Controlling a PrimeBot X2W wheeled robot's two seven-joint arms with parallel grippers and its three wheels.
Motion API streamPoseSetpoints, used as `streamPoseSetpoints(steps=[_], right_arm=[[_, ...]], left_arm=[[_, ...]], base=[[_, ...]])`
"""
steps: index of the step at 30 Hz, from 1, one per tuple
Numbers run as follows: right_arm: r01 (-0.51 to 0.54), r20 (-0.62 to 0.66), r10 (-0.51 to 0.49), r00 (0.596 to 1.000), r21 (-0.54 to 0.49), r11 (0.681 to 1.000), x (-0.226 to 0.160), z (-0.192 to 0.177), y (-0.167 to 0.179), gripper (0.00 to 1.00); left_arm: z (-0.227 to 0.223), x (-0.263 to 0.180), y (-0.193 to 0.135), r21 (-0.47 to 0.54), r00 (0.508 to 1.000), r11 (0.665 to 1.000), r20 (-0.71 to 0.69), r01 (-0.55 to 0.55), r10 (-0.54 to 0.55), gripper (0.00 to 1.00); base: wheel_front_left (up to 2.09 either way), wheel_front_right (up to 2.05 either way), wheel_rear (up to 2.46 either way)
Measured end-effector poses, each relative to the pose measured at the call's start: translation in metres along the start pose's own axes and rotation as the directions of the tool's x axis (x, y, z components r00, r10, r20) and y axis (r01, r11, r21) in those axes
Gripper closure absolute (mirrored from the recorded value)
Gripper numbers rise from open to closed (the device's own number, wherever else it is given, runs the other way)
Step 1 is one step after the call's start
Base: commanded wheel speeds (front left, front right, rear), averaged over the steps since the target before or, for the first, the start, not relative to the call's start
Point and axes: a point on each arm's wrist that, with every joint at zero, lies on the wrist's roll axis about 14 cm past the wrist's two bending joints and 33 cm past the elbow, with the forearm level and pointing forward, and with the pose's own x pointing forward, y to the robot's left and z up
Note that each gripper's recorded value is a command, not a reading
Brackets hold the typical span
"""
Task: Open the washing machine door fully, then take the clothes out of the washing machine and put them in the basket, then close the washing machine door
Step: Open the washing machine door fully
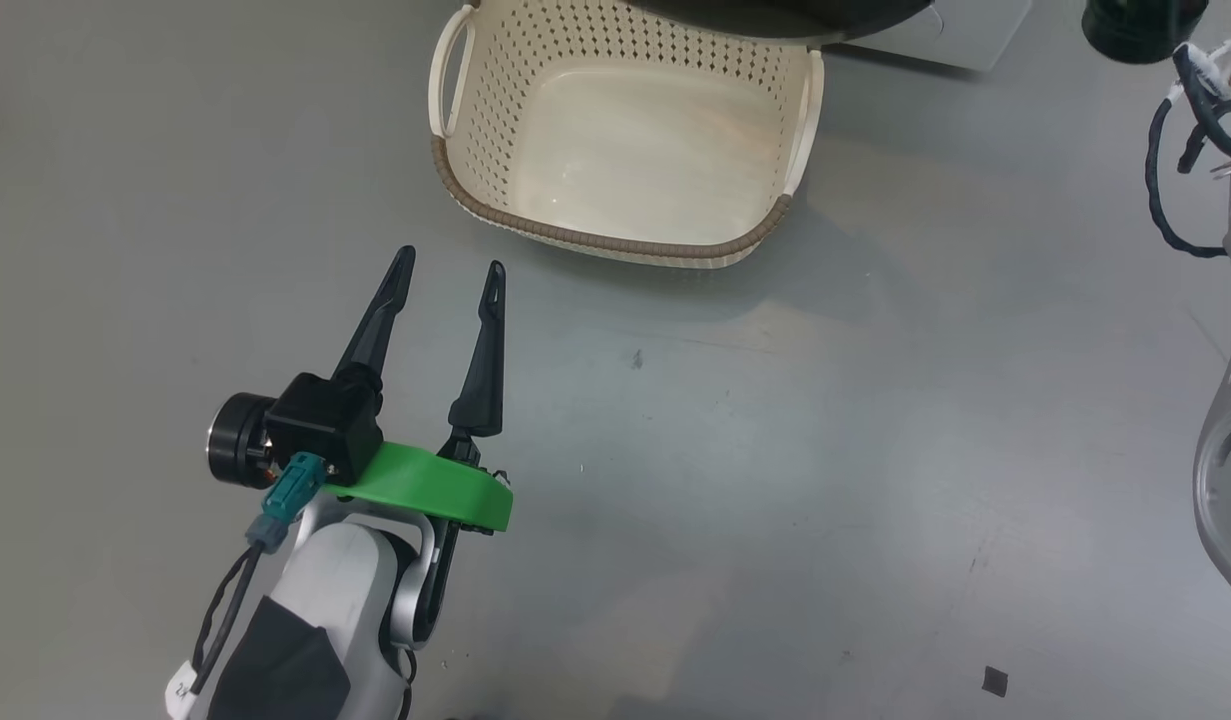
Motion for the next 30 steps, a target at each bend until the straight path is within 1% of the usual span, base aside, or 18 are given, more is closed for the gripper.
streamPoseSetpoints(steps=[10, 20, 23, 26, 28, 30], right_arm=[[0.004, -0.028, -0.004, 1.000, -0.007, 1.000, -0.007, -0.014, 0.006, 1.00], [0.014, -0.043, -0.015, 0.999, -0.023, 1.000, -0.009, -0.021, 0.007, 1.00], [0.008, -0.024, -0.009, 1.000, -0.053, 0.999, -0.010, -0.021, 0.007, 1.00], [0.005, 0.022, -0.003, 1.000, -0.092, 0.996, -0.014, -0.017, 0.006, 1.00], [0.005, 0.052, 0.003, 0.999, -0.154, 0.988, -0.016, -0.015, 0.010, 1.00], [0.022, 0.081, -0.002, 0.997, -0.247, 0.969, -0.022, -0.010, 0.012, 1.00]], left_arm=[[0.007, -0.008, -0.003, -0.005, 1.000, 1.000, 0.016, 0.004, -0.004, 0.00], [0.008, -0.011, -0.006, 0.014, 1.000, 1.000, 0.020, 0.013, -0.013, 0.00], [0.008, -0.012, -0.007, 0.026, 1.000, 1.000, 0.020, 0.016, -0.017, 0.00], [0.011, -0.013, -0.009, 0.029, 0.999, 0.999, 0.027, 0.022, -0.023, 0.00], [0.013, -0.014, -0.010, 0.029, 0.999, 0.999, 0.032, 0.024, -0.025, 0.00], [0.016, -0.015, -0.010, 0.028, 0.999, 0.999, 0.039, 0.025, -0.026, 0.00]], base=[[0.00, 0.00, 0.00], [0.00, 0.00, 0.00], [0.00, 0.00, 0.00], [0.00, 0.00, 0.00], [0.00, 0.00, 0.00], [0.00, 0.00, 0.00]])
